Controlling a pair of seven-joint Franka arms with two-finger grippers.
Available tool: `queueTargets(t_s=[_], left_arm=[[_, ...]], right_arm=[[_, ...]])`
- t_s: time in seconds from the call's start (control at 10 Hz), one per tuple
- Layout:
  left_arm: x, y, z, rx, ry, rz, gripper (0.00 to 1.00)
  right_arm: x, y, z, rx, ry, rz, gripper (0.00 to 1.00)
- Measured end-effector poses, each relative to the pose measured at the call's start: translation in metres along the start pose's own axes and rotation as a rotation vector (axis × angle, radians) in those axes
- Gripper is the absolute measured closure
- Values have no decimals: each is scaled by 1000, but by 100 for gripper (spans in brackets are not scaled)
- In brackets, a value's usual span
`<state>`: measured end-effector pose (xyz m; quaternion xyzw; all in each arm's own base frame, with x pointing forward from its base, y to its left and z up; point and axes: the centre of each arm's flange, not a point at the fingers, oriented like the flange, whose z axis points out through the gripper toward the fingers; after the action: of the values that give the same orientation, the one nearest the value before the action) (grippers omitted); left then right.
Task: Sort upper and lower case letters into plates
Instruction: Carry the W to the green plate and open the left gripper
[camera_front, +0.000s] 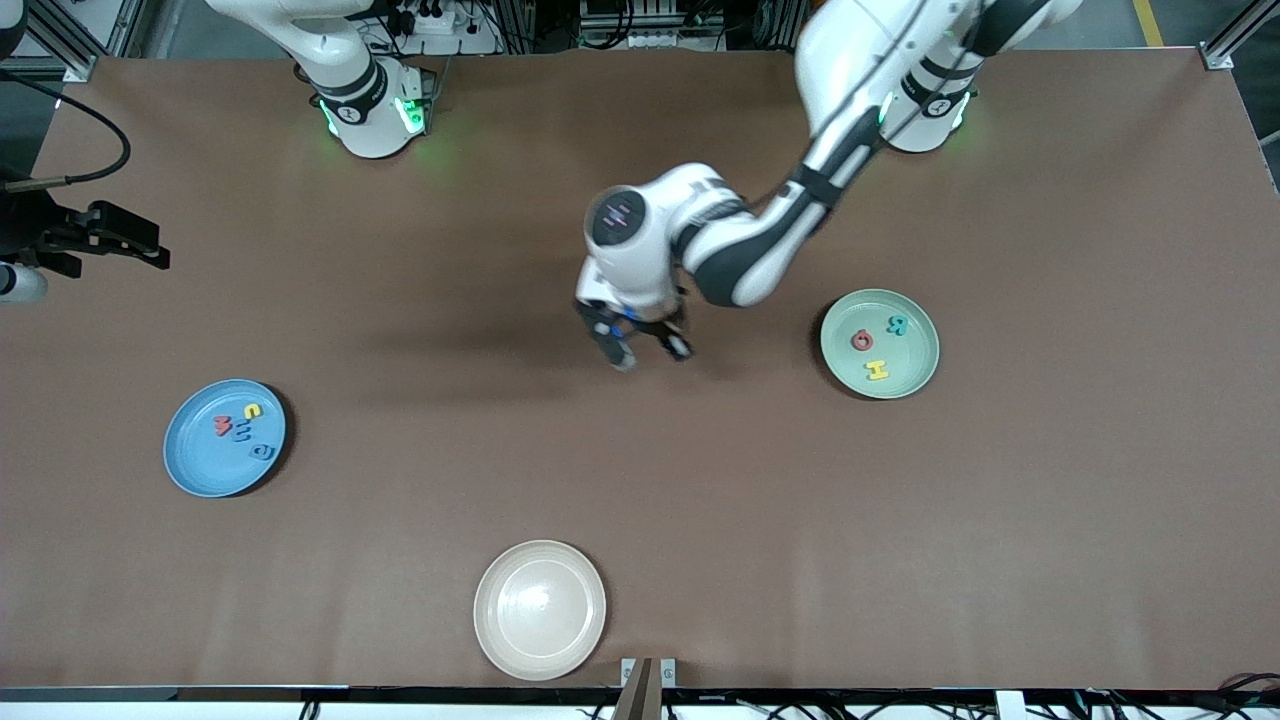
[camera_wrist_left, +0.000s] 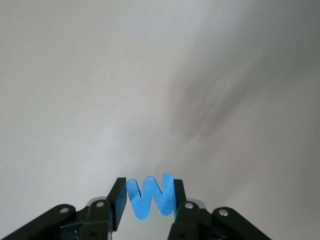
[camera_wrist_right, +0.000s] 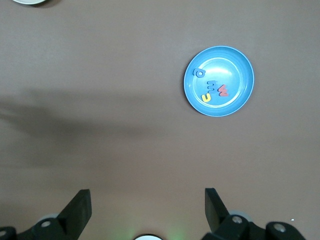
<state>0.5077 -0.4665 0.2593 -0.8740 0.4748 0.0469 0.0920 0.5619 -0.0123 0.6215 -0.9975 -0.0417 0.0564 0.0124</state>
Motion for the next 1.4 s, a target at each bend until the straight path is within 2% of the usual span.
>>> queueTargets(t_s=[0.3, 0.5, 0.7, 0.9, 1.0, 1.3, 1.4], left_arm=[[-87, -84, 25, -35, -89, -92, 58], [-143, -116, 46, -76, -86, -112, 58], [-210, -153, 78, -134, -56, -134, 58], [-260, -171, 93, -178, -34, -149, 58], [-271, -174, 95, -190, -28, -156, 58], [-267, -168, 91, -189, -15, -148, 55], [-266, -169, 89, -186, -9, -150, 44]], right_arm=[[2, 0, 3, 0, -2, 0, 0], [3, 1, 5, 0, -3, 1, 0], [5, 2, 12, 1, -8, 2, 0], [4, 2, 13, 1, -9, 2, 0], [4, 2, 12, 1, -8, 2, 0], [-3, 2, 18, 4, -23, 4, 0], [-5, 3, 19, 5, -23, 6, 0]])
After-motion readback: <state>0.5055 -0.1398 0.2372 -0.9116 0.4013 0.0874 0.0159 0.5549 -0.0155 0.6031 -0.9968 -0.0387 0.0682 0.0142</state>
